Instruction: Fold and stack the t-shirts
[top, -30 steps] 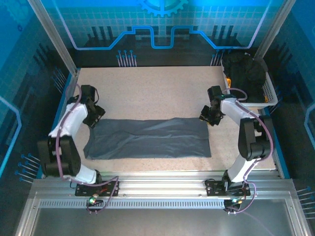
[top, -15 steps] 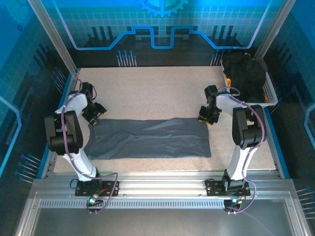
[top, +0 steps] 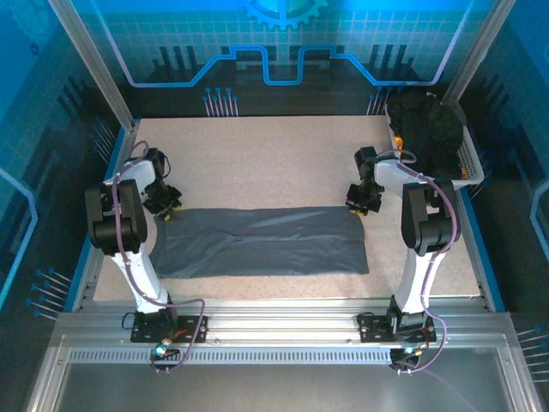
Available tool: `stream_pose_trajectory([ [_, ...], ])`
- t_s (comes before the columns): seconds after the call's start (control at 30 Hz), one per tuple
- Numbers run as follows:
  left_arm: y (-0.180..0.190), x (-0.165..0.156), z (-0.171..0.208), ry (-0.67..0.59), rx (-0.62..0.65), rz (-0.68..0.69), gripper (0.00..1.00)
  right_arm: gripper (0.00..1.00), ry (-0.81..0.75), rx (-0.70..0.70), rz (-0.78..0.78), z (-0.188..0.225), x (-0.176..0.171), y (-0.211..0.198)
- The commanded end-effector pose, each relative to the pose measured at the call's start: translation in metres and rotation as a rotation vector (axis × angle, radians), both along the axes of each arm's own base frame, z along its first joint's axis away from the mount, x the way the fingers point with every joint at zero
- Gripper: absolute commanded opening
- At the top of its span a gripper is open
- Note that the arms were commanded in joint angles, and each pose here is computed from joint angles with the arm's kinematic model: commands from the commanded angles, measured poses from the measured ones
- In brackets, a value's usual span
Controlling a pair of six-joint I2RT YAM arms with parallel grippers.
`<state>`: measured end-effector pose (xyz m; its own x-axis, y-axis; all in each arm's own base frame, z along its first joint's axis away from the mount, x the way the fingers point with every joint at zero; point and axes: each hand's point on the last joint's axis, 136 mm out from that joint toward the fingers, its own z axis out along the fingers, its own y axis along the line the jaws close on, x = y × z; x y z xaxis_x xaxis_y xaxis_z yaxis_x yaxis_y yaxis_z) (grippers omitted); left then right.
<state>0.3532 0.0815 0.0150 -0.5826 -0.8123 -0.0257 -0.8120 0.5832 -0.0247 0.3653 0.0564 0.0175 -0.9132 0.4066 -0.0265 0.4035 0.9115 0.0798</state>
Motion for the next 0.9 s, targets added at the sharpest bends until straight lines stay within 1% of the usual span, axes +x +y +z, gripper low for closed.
stream_pose_trajectory([
  [0.0, 0.006, -0.003, -0.005, 0.009, -0.016, 0.043, 0.02, 0.00, 0.062, -0.063, -0.026, -0.012, -0.009, -0.015],
  [0.03, 0.008, -0.003, -0.005, 0.005, -0.019, 0.055, 0.00, 0.00, 0.060, -0.076, -0.032, -0.010, -0.008, -0.018],
  [0.13, 0.012, 0.001, -0.002, -0.023, -0.046, 0.084, 0.00, 0.00, 0.045, -0.109, -0.057, -0.004, -0.005, -0.027],
  [0.3, 0.007, 0.023, 0.004, -0.086, -0.112, 0.091, 0.00, 0.00, 0.013, -0.106, -0.094, 0.007, 0.007, -0.042],
  [0.43, -0.002, 0.045, 0.010, -0.145, -0.182, 0.110, 0.00, 0.00, -0.019, -0.076, -0.078, 0.013, 0.030, -0.045],
  [0.57, -0.012, 0.072, 0.017, -0.204, -0.233, 0.088, 0.00, 0.00, -0.049, -0.050, -0.048, 0.018, 0.059, -0.044],
  [0.67, -0.016, 0.089, 0.020, -0.229, -0.251, 0.072, 0.00, 0.00, -0.028, -0.025, -0.021, 0.014, 0.075, -0.041],
  [0.8, -0.014, 0.101, 0.022, -0.254, -0.249, 0.056, 0.00, 0.00, -0.018, 0.039, 0.007, 0.011, 0.090, -0.033],
  [0.83, -0.013, 0.102, 0.023, -0.254, -0.246, 0.051, 0.05, 0.00, -0.009, 0.057, 0.012, 0.010, 0.091, -0.030],
  [0.87, -0.013, 0.101, 0.026, -0.255, -0.239, 0.046, 0.16, 0.07, -0.001, 0.060, 0.017, 0.011, 0.090, -0.030],
])
